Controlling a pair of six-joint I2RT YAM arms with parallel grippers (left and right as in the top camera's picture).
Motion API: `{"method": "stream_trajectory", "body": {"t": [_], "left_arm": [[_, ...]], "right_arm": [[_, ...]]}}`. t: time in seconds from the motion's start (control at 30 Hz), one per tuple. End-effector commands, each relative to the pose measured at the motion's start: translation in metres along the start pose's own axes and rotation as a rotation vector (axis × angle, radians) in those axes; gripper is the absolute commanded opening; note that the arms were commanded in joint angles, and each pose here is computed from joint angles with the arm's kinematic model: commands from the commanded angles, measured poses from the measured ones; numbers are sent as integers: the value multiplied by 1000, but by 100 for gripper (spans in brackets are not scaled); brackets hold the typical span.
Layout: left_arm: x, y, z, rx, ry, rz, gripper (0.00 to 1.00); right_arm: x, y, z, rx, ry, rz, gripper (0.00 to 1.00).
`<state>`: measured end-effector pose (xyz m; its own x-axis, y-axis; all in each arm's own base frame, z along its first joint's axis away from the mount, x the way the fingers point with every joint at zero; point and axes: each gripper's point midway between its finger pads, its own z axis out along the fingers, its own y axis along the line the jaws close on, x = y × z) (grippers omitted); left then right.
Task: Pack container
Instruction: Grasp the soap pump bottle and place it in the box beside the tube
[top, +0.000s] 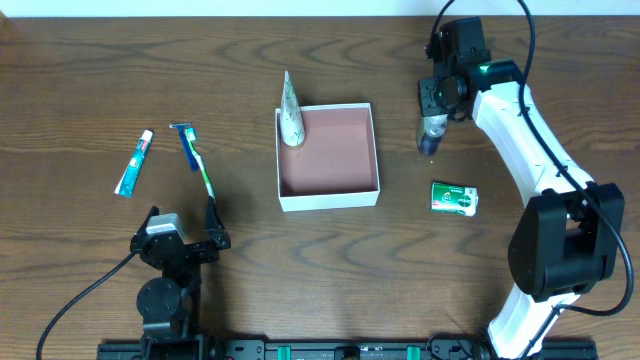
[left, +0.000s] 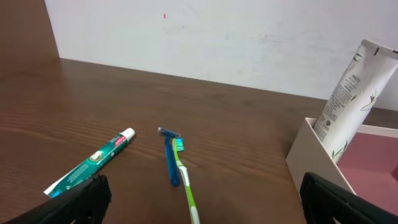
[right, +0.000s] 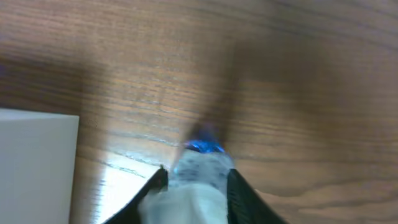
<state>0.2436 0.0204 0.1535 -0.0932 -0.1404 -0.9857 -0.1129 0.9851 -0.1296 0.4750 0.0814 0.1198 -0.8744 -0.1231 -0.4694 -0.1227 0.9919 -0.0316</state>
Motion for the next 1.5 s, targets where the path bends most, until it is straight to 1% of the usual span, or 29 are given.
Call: {"method": "stream_trajectory", "body": {"t": [0.0, 0.23, 0.37, 0.43, 0.6, 0.7, 0.83, 1.03, 1.2, 1.47], "left_arm": [[18, 4, 1, -17, 50, 20, 98], [18, 4, 1, -17, 50, 20, 98], [18, 4, 1, -17, 50, 20, 98], [18, 4, 1, -17, 50, 20, 98], [17, 4, 1, -17, 49, 20, 98], [18, 4, 1, -17, 50, 20, 98], [17, 4, 1, -17, 49, 20, 98], [17, 4, 1, -17, 49, 20, 98], [17, 4, 1, -17, 49, 20, 98], [17, 4, 1, -17, 49, 20, 98]], "right_arm": [[-14, -4, -21, 10, -53, 7, 17], [-28, -4, -51, 6, -125, 11, 13], [-38, -3, -84, -1, -200, 7, 11], [-44, 4, -104, -21, -246, -26, 10], [-54, 37, -161, -121, -378, -109, 10], [-56, 70, -192, -219, -449, -166, 9], [-54, 114, -212, -315, -501, -239, 10], [-51, 165, -207, -394, -509, -284, 7], [-47, 193, -178, -431, -458, -297, 6], [-33, 224, -129, -446, -367, -323, 5]]}}
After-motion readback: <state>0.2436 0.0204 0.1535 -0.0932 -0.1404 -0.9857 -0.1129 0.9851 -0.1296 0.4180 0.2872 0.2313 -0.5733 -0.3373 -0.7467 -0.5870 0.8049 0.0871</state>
